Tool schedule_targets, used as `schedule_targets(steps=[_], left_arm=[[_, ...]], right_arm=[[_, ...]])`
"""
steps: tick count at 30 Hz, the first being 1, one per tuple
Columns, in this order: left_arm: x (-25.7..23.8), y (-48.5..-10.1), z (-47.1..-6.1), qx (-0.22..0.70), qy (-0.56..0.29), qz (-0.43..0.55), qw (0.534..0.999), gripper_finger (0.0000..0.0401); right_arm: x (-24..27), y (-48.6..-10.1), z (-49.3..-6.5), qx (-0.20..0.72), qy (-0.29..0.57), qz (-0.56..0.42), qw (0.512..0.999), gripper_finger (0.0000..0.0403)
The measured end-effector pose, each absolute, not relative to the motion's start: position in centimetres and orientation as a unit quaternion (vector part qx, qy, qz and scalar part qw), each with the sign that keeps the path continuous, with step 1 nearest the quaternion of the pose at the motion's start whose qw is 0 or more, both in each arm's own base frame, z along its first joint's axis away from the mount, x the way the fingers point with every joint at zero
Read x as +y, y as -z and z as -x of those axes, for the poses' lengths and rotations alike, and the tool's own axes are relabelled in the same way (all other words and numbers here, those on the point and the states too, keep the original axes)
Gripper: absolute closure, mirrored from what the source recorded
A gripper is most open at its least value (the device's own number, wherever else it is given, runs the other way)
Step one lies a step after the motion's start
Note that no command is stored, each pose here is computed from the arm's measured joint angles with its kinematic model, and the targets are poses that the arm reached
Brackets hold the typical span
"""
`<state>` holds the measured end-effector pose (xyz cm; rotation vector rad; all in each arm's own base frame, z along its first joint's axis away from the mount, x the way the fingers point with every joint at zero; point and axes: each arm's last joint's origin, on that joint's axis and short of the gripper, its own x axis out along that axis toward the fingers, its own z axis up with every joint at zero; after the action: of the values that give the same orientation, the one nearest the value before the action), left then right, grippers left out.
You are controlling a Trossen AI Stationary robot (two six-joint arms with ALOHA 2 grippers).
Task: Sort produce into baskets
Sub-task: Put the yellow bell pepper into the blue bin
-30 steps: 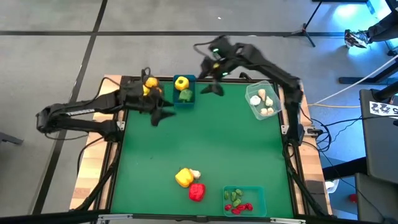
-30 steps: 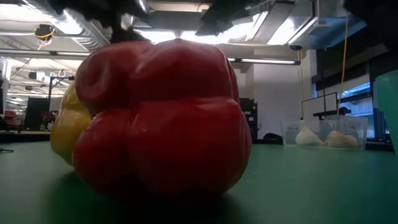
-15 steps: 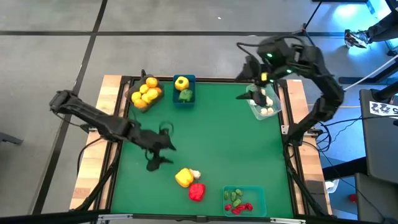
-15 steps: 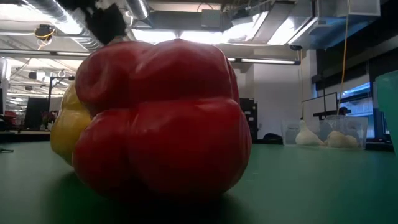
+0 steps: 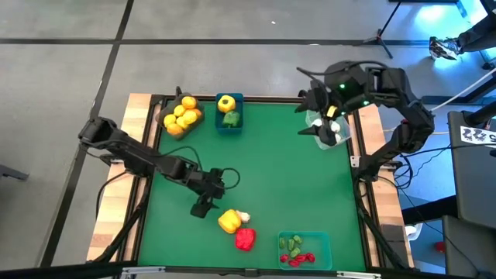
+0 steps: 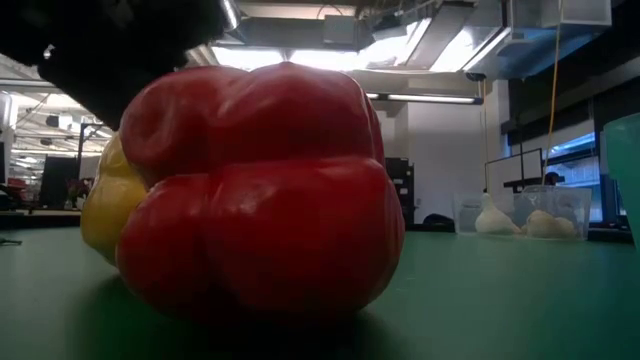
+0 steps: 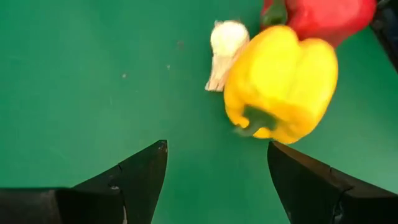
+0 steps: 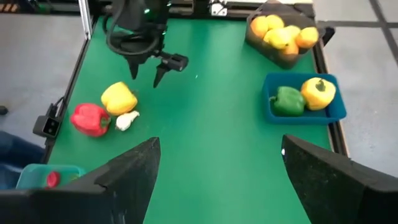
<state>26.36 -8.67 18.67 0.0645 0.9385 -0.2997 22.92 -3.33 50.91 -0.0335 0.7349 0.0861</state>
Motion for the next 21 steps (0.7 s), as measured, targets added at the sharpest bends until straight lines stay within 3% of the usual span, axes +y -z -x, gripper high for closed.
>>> schedule_targets(steps=[7,14,21], left_arm=[[-7.5,-18.7,-26.9,0.434,0.211,-0.032,0.875,0.0129],[-7.5,-18.7,-26.9,0.411,0.259,-0.119,0.866,0.0129],[-7.5,-17.5,-27.4,0.414,0.288,-0.139,0.852,0.0129]], right_arm=[[-3.2,-49.4,-23.9,0.388,-0.044,0.016,0.92,0.0075],[-3.3,-48.1,-24.8,0.412,-0.05,-0.002,0.91,0.0075],[-3.3,-47.9,-25.0,0.408,-0.053,-0.004,0.911,0.0075]])
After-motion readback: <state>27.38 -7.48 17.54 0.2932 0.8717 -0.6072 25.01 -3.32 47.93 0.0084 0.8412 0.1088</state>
